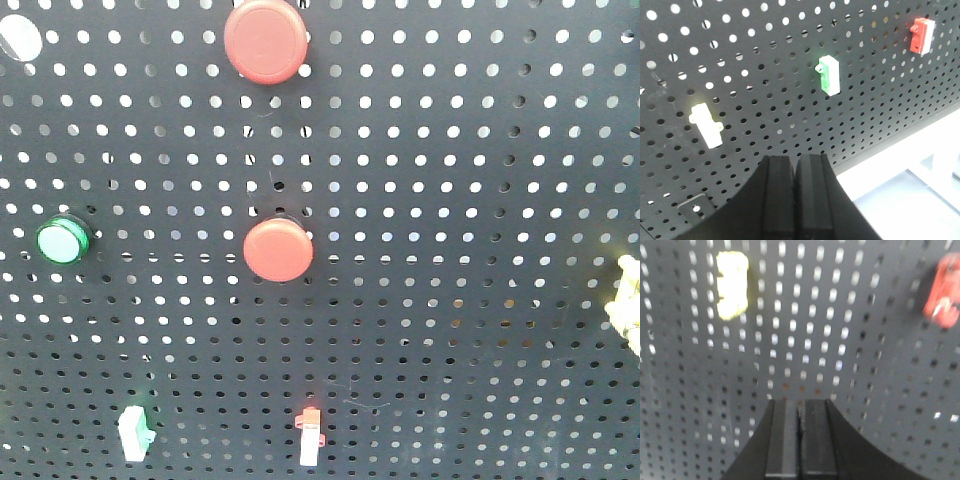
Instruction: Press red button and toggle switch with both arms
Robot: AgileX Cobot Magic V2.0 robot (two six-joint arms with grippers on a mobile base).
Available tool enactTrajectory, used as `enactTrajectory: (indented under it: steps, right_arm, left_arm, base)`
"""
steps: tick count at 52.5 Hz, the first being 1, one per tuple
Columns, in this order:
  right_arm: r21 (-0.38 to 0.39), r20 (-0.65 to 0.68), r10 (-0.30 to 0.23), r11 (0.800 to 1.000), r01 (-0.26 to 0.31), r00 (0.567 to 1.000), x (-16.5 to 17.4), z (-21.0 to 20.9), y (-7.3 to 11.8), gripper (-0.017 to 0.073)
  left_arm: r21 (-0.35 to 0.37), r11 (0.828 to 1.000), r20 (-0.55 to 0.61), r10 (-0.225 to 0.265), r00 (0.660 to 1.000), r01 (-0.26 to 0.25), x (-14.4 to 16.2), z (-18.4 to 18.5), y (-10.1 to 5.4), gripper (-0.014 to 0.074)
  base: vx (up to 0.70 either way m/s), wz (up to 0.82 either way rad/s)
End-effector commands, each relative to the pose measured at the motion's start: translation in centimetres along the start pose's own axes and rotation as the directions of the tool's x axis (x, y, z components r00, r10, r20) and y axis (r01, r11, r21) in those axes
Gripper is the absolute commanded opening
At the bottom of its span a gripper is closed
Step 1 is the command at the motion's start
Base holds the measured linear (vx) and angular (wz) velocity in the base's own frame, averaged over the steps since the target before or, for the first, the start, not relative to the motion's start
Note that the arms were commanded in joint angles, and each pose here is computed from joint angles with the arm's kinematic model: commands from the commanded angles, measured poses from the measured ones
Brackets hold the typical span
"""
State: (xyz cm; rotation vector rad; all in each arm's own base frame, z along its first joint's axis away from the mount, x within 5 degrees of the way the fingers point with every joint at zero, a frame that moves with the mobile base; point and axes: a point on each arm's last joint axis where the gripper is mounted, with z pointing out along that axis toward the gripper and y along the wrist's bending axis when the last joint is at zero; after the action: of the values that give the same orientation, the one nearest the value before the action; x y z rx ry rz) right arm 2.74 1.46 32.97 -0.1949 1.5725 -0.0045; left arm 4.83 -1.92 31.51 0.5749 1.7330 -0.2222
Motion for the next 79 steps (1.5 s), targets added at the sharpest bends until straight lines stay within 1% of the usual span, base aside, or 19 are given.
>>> enactTrajectory:
  steps: [1, 14, 21, 27, 29, 32, 33, 34, 35, 38, 41, 45, 48, 52, 54, 56, 59, 67, 79]
  right_arm:
    - [0.033, 0.077, 0.009, 0.999, -0.012, 0.997, -1.3, 0.0, -0.4, 0.0]
    - [0.033, 0.077, 0.009, 0.999, -0.012, 0.997, -1.3, 0.0, -0.4, 0.0]
    - [0.033, 0.077, 0.009, 0.999, -0.012, 0.997, -1.3, 0.0, -0.4, 0.0]
    - [0.033, 0.077, 0.009, 0.999, -0.012, 0.997, -1.3, 0.0, -0.4, 0.0]
    - [0.033, 0.077, 0.009, 0.999, -0.012, 0.997, -1.3, 0.0, -0.4, 0.0]
    - [0.033, 0.077, 0.009, 0.999, -0.012, 0.997, -1.3, 0.0, -0.4, 0.0]
    - [0.033, 0.077, 0.009, 0.999, -0.012, 0.997, -1.3, 0.0, -0.4, 0.0]
    - [0.033, 0.077, 0.01, 0.999, -0.013, 0.997, -1.3, 0.0, -0.4, 0.0]
    - [0.033, 0.077, 0.01, 0.999, -0.013, 0.997, -1.3, 0.0, -0.4, 0.0]
    - [0.033, 0.077, 0.01, 0.999, -0.013, 0.997, -1.3, 0.0, -0.4, 0.0]
    - [0.032, 0.076, 0.01, 0.999, -0.013, 0.997, -1.3, 0.0, -0.4, 0.0]
    - [0.032, 0.076, 0.01, 0.999, -0.013, 0.997, -1.3, 0.0, -0.4, 0.0]
    - [0.032, 0.076, 0.01, 0.999, -0.013, 0.997, -1.3, 0.0, -0.4, 0.0]
    - [0.032, 0.076, 0.01, 0.999, -0.013, 0.997, -1.3, 0.0, -0.4, 0.0]
    - [0.032, 0.076, 0.01, 0.999, -0.013, 0.997, -1.3, 0.0, -0.4, 0.0]
    - [0.032, 0.076, 0.01, 0.999, -0.013, 0.997, -1.3, 0.0, -0.4, 0.0]
    - [0.032, 0.076, 0.01, 0.999, -0.013, 0.997, -1.3, 0.0, -0.4, 0.0]
    - [0.032, 0.076, 0.01, 0.999, -0.013, 0.997, -1.3, 0.0, -0.4, 0.0]
    - [0.032, 0.076, 0.01, 0.999, -0.013, 0.997, -1.3, 0.0, -0.4, 0.0]
  left_arm:
    - [0.0, 1.0, 0.079, -0.001, 0.997, 0.001, -1.3, -0.1, 0.1, 0.0001]
    - [-0.002, 1.0, 0.074, 0.004, 0.997, -0.004, -1.0, 0.0, 0.1, 0.0001]
    - [-0.041, 0.996, 0.105, 0.083, 0.991, -0.079, -0.5, 0.6, 0.0, 0.0001]
    - [-0.096, 0.989, 0.184, 0.125, 0.975, -0.109, 0.3, 1.6, -0.1, 0.0001]
    - [-0.116, 0.988, 0.201, 0.122, 0.972, -0.1, 0.6, 1.9, -0.1, 0.0001]
    - [-0.146, 0.988, 0.215, 0.089, 0.972, -0.058, 1.4, 2.3, -0.1, 0.0001]
    - [-0.157, 0.987, 0.212, 0.067, 0.975, -0.034, 1.8, 2.5, 0.0, 0.0001]
    - [-0.222, 0.971, 0.221, -0.041, 0.974, 0.091, 3.6, 3.2, 0.4, 0.0001]
    - [-0.24, 0.964, 0.226, -0.055, 0.973, 0.11, 4.1, 3.3, 0.5, 0.0001]
    - [-0.269, 0.953, 0.237, -0.072, 0.969, 0.137, 5.3, 3.5, 0.6, 0.0001]
    - [-0.3, 0.942, 0.255, -0.073, 0.964, 0.15, 6.4, 3.6, 0.6, 0.0001]
    - [-0.335, 0.929, 0.292, -0.057, 0.955, 0.158, 8.2, 3.5, 0.4, 0.0001]
    - [-0.355, 0.92, 0.316, -0.047, 0.948, 0.164, 9.2, 3.4, 0.3, 0.0001]
    - [-0.374, 0.909, 0.341, -0.048, 0.939, 0.183, 11.0, 3.4, 0.0, 0.0001]
    - [-0.377, 0.908, 0.318, -0.057, 0.947, 0.181, 11.2, 3.2, -0.1, 0.0001]
    - [-0.384, 0.908, 0.296, -0.052, 0.954, 0.168, 11.4, 3.1, -0.2, 0.0001]
    - [-0.393, 0.905, 0.295, -0.043, 0.955, 0.163, 11.5, 3.0, -0.2, 0.0001]
    - [-0.39, 0.906, 0.279, -0.056, 0.959, 0.167, 11.7, 3.0, -0.3, 0.0001]
    - [-0.39, 0.906, 0.278, -0.057, 0.959, 0.167, 11.7, 3.0, -0.3, 0.0001]
  base:
    - [0.0, 0.0]
    - [0.0, 0.0]
    - [0.0, 0.0]
    - [0.0, 0.0]
    - [0.0, 0.0]
    - [0.0, 0.0]
    - [0.0, 0.0]
    - [0.0, 0.0]
    - [0.0, 0.0]
    - [0.0, 0.0]
    - [0.0, 0.0]
    - [0.0, 0.0]
    - [0.0, 0.0]
    - [0.0, 0.0]
    - [0.0, 0.0]
    - [0.0, 0.0]
    - [0.0, 0.0]
    - [0.0, 0.0]
    - [0.0, 0.0]
